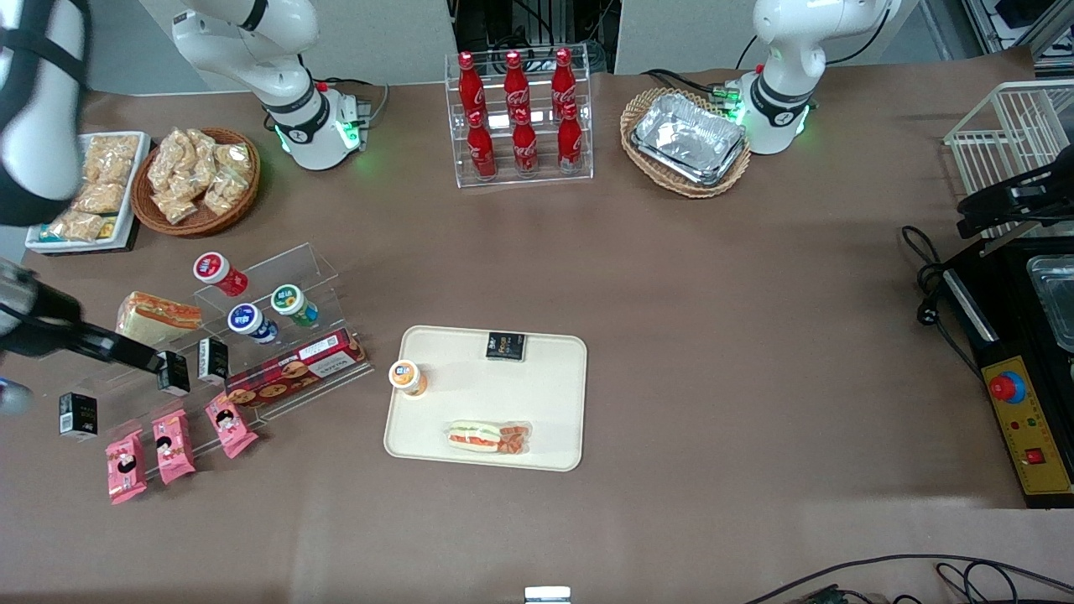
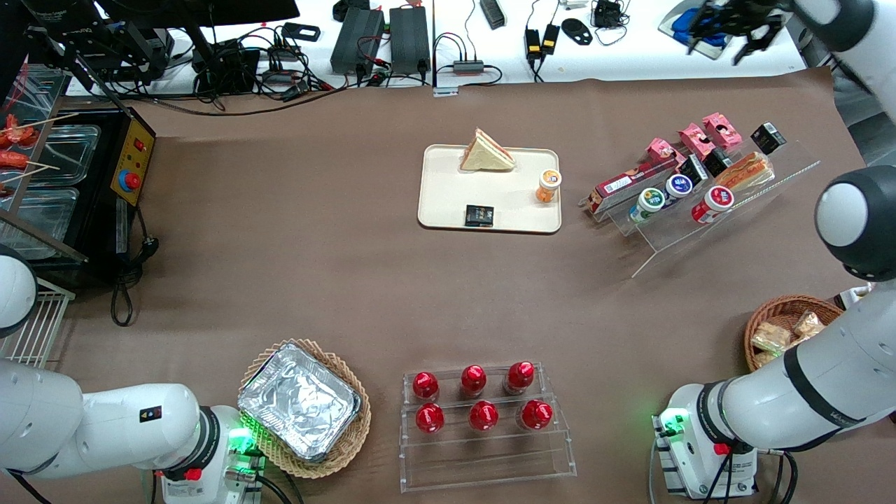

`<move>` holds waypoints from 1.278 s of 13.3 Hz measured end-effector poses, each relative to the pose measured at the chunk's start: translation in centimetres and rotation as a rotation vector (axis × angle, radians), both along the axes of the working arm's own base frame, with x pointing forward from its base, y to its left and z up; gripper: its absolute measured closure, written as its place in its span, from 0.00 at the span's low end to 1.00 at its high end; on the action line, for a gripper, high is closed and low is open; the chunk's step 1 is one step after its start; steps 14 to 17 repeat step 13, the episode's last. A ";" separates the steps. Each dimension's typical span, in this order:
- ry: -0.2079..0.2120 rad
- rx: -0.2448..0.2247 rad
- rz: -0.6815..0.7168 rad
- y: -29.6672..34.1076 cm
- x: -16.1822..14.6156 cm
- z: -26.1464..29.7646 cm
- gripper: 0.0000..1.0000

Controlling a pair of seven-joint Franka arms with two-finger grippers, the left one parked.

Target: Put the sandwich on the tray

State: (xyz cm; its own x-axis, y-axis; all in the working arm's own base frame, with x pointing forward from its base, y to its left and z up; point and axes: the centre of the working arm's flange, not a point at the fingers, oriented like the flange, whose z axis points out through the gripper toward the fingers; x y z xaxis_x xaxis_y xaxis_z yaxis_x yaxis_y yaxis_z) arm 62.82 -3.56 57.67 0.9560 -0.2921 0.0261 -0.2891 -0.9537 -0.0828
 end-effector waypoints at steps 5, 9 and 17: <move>-0.007 0.018 0.096 -4.5 -3.8 4.3 0.00; 0.019 -0.017 0.161 -5.0 -5.2 5.3 0.00; 0.046 -0.036 0.211 -4.9 -6.9 5.8 0.00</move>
